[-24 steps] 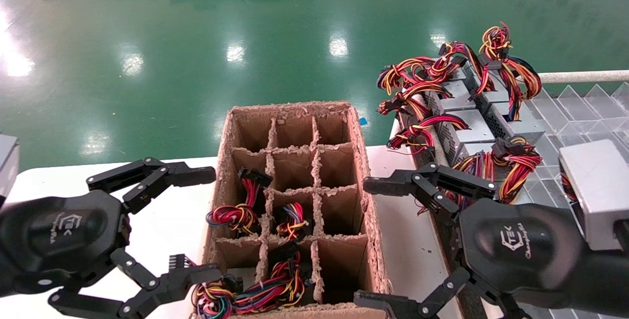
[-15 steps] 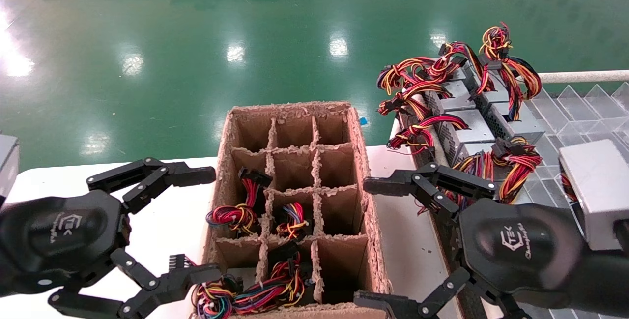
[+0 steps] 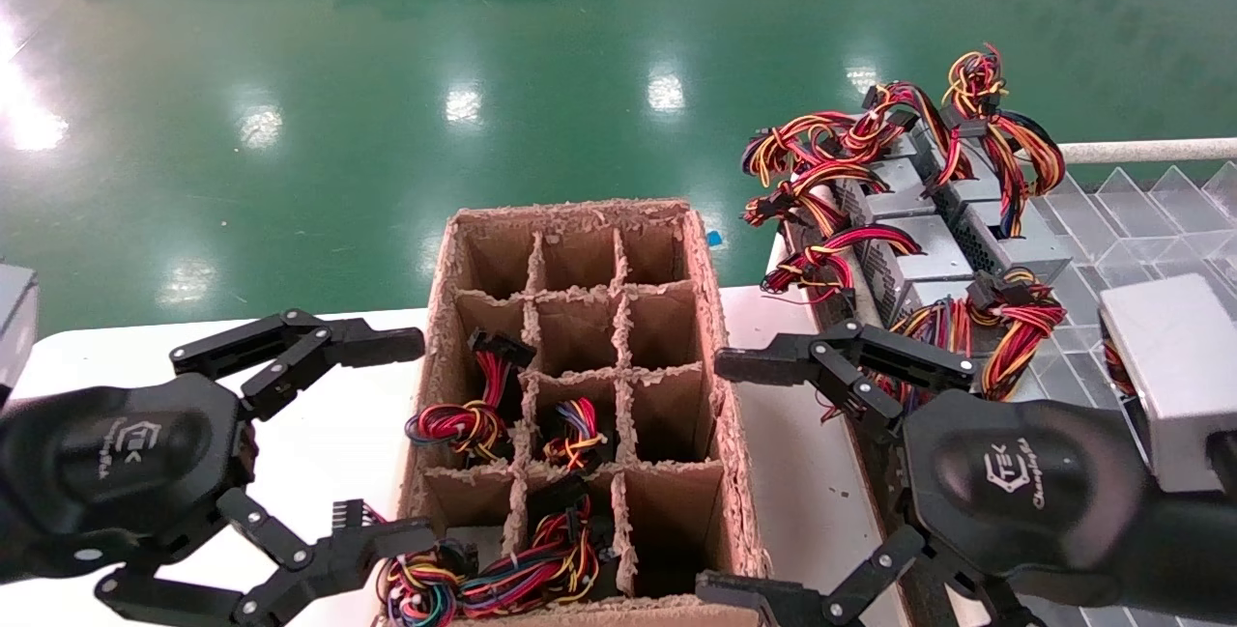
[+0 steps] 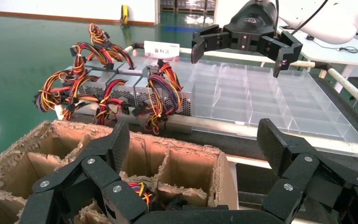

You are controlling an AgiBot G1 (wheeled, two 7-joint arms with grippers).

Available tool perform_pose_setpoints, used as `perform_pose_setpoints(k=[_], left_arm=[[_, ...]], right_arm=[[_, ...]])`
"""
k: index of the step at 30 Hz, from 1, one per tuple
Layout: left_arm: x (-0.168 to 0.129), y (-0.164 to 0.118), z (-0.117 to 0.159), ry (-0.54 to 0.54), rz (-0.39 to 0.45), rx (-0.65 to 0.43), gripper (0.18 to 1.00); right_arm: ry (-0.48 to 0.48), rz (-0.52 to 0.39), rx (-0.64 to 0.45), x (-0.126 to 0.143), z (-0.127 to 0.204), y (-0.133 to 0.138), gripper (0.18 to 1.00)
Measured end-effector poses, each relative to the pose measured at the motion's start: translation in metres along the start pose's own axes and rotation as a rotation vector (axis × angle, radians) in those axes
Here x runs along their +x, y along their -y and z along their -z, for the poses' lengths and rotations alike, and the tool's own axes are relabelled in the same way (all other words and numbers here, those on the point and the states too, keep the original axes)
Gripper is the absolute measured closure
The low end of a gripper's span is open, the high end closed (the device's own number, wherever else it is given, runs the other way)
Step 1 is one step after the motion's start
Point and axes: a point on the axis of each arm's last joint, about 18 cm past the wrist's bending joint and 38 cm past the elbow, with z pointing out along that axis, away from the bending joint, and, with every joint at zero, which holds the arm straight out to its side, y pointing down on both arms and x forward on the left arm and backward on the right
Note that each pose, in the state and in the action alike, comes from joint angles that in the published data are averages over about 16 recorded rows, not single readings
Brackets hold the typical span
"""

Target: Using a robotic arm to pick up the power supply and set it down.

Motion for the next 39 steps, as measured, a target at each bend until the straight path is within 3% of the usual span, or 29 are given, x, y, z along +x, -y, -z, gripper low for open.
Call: perform_pose_setpoints(k=[6, 15, 24, 39], left_arm=[[0.0, 0.0, 0.0, 0.0, 0.0, 0.0, 0.206], [0.0, 0.0, 0.0, 0.0, 0.0, 0.0, 0.292], [0.0, 0.0, 0.0, 0.0, 0.0, 0.0, 0.473], [0.0, 0.0, 0.0, 0.0, 0.0, 0.0, 0.794]], right_arm=[[-0.026, 0.064, -0.049, 0.012, -0.025, -0.012, 0.179], [-0.049, 0.262, -0.155, 0.033, -0.097, -0.043, 0.179], [-0.073, 0.414, -0.211, 0.043, -0.159, -0.066, 0.179], [-0.151, 0.502, -0.272, 0.05, -0.202, -0.089, 0.184]])
